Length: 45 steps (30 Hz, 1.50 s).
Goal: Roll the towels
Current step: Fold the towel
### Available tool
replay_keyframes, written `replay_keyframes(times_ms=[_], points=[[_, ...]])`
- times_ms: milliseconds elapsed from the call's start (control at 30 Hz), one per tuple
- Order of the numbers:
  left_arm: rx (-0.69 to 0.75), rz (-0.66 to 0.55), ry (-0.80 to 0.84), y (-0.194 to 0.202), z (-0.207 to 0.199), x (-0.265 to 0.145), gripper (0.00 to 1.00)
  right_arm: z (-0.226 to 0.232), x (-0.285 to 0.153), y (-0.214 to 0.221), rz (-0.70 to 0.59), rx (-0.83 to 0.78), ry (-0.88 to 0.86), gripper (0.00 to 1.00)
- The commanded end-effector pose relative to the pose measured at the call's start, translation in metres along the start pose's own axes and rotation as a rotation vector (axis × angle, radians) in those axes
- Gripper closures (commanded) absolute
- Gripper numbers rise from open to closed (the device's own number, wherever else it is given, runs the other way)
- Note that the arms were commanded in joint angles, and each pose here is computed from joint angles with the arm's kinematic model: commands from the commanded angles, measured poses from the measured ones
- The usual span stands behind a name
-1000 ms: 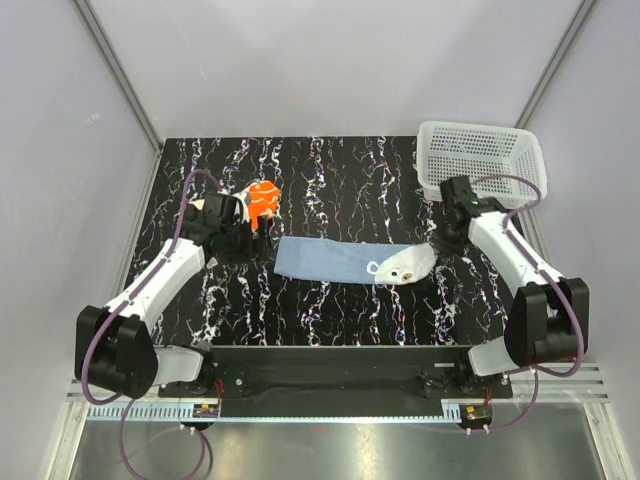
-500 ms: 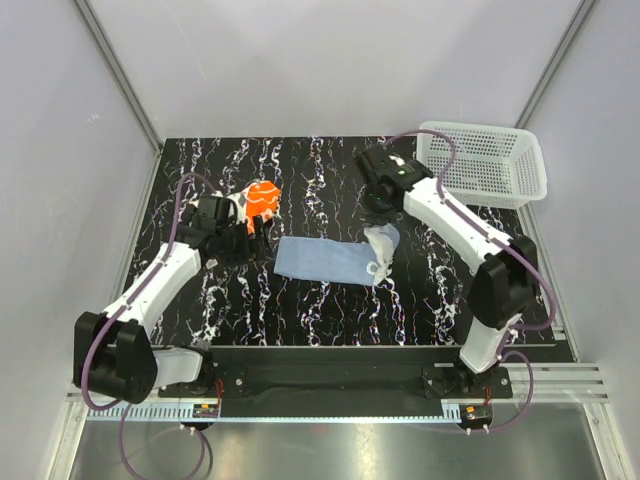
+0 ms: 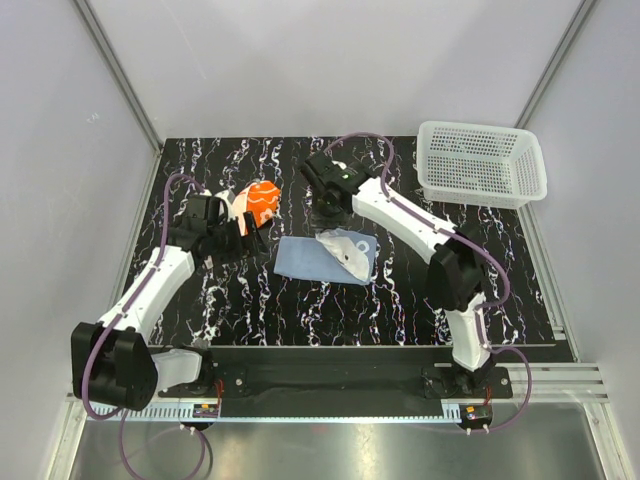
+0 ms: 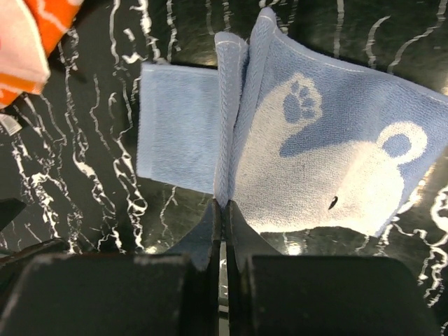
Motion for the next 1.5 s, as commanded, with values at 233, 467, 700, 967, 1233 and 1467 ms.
replay_keyframes(times_ms=[233,467,700,967,1233,1467], points=[[0.009,-0.065,0.016,-0.01,-0.004,-0.007,0.12,0.057,0.0,0.002,-0.009,-0.049,-0.107,1.0],[0.01,-0.072,0.011,-0.011,-0.003,-0.008,0.12,0.076,0.021,0.022,0.036,-0.081,-0.128,1.0],[0.008,-0.077,0.001,-0.012,-0.001,-0.009,0.12,0.102,0.046,0.036,0.052,-0.103,-0.198,1.0],[0.009,-0.085,-0.012,-0.013,0.0,-0.009,0.12,0.112,0.082,0.055,0.103,-0.1,-0.247,0.52],[0.01,-0.104,-0.044,-0.015,0.005,-0.012,0.12,0.123,0.038,0.02,-0.015,-0.119,-0.303,0.23],[0.019,-0.132,-0.055,-0.019,0.006,-0.014,0.12,0.073,-0.015,-0.012,-0.098,-0.059,-0.278,0.13]])
Point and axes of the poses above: each gripper's point midway between its finger pads, its own x axis out along the fingers, its own z axis along the line the jaws close on, y = z × x, the point moved 3 cm from there along -x, back along the fingers, and after that the axes turned 9 degrees about -x, right-handed, at the moved point
